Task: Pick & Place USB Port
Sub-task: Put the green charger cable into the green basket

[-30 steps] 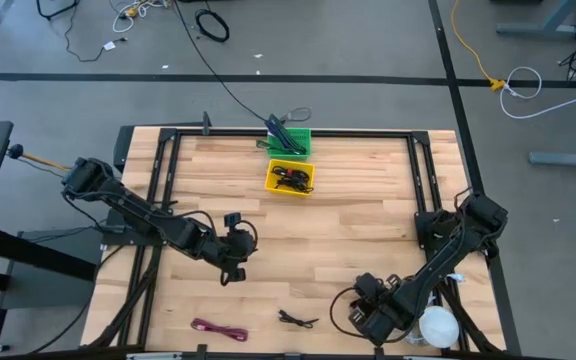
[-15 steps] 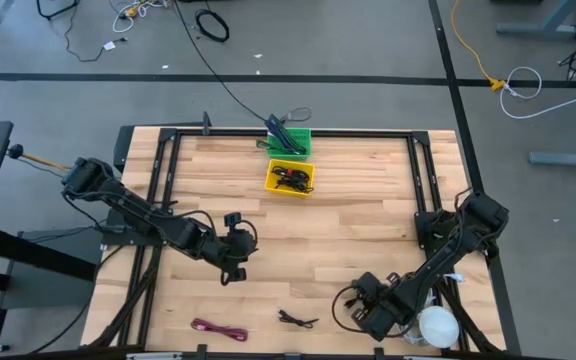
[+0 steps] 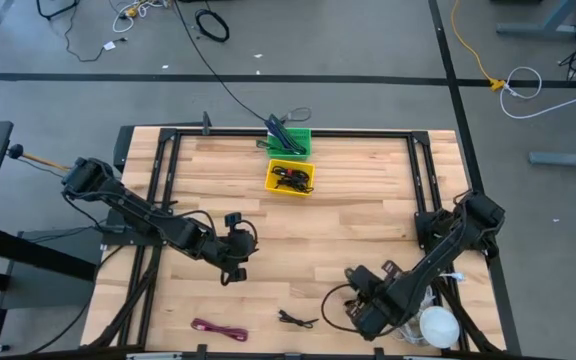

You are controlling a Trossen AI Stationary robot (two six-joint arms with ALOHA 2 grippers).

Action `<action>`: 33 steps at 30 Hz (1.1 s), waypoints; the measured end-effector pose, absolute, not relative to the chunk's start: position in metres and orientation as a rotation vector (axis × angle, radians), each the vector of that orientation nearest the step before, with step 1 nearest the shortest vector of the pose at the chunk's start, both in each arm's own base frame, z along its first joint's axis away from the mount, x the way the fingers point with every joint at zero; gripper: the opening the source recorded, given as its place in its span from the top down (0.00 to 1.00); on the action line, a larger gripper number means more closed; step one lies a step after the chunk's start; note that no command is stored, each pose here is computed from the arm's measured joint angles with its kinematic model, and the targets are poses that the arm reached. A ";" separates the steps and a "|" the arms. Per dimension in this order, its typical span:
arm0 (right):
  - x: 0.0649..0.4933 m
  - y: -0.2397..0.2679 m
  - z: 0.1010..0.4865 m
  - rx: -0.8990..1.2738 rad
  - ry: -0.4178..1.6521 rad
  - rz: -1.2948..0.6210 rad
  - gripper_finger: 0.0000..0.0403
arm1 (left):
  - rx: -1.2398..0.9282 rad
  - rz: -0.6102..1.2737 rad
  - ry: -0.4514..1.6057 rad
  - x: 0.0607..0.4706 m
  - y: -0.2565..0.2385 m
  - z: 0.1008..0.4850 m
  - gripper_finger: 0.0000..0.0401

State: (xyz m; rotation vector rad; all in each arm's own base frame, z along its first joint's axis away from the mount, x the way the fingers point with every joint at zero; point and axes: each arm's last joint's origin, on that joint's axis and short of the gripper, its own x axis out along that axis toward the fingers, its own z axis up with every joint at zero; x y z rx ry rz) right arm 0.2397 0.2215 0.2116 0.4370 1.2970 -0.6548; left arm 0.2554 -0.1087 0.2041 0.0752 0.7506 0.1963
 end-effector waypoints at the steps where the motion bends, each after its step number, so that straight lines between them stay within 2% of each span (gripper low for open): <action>1: 0.244 0.219 0.218 0.414 1.277 -0.654 0.96 | 0.075 0.196 0.751 0.255 -0.109 0.204 0.79; 8: 0.285 0.179 0.245 0.272 1.149 -0.652 0.96 | 0.067 0.190 0.747 0.255 -0.111 0.204 0.79; 17: 0.339 0.090 0.255 0.147 1.130 -0.642 0.96 | 0.068 0.153 0.742 0.249 -0.123 0.204 0.79; 26: 0.380 -0.012 0.263 0.159 0.989 -0.526 0.96 | 0.079 0.145 0.736 0.249 -0.124 0.205 0.79; 33: 0.385 -0.091 0.273 0.179 0.844 -0.531 0.96 | 0.098 0.115 0.679 0.254 -0.126 0.209 0.79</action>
